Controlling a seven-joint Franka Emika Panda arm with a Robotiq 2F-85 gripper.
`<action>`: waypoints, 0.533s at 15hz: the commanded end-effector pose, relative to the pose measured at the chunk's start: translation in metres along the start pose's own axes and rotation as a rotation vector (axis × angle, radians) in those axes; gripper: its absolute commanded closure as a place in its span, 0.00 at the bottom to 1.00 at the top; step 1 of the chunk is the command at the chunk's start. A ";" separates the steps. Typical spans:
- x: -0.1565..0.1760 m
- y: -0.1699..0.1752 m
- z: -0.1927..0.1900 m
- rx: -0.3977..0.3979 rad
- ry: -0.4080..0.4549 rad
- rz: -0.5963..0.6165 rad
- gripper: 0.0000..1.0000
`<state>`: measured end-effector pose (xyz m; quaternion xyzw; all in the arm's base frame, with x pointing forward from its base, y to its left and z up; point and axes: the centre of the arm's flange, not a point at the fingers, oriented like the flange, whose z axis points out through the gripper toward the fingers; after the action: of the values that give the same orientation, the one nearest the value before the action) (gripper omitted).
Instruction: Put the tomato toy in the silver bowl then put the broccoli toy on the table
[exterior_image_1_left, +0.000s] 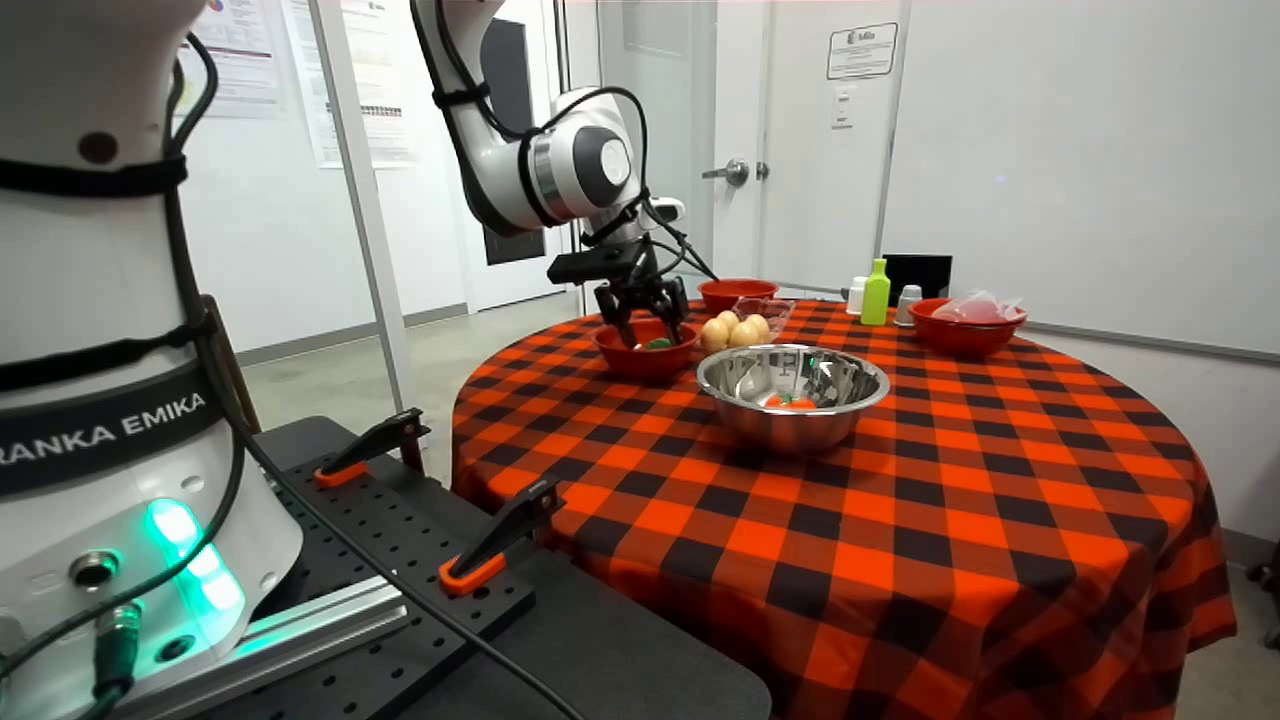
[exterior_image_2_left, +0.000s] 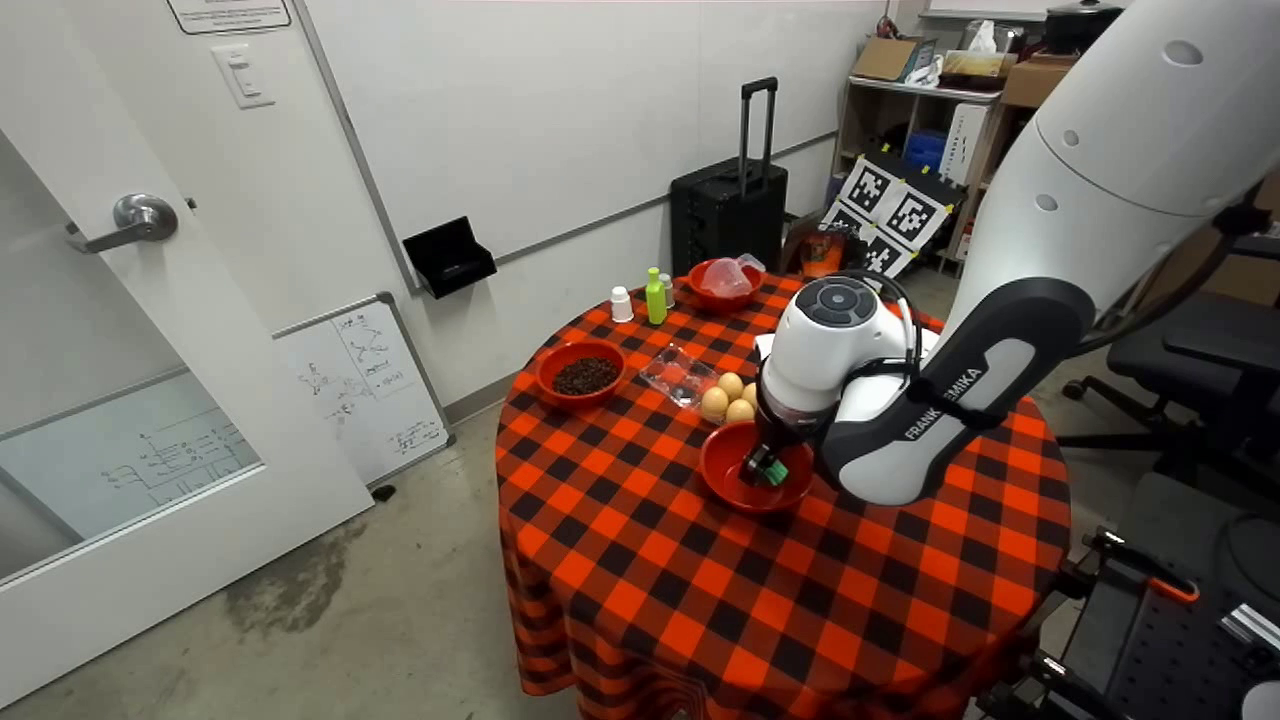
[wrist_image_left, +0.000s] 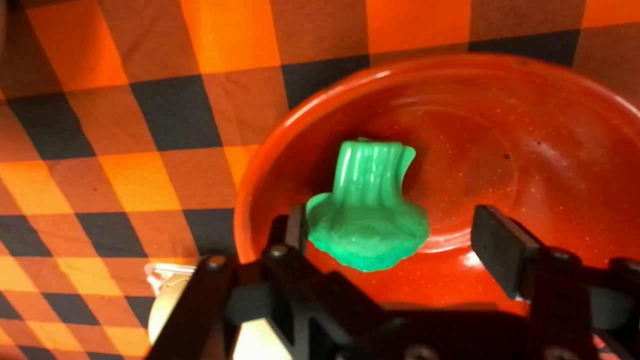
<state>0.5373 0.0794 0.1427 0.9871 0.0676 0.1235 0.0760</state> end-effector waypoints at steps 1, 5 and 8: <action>0.003 0.000 0.003 -0.009 -0.012 0.018 0.13; 0.002 0.001 0.010 -0.012 -0.020 0.018 0.17; 0.003 0.002 0.016 -0.014 -0.028 0.016 0.15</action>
<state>0.5364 0.0757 0.1350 0.9876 0.0664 0.1174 0.0799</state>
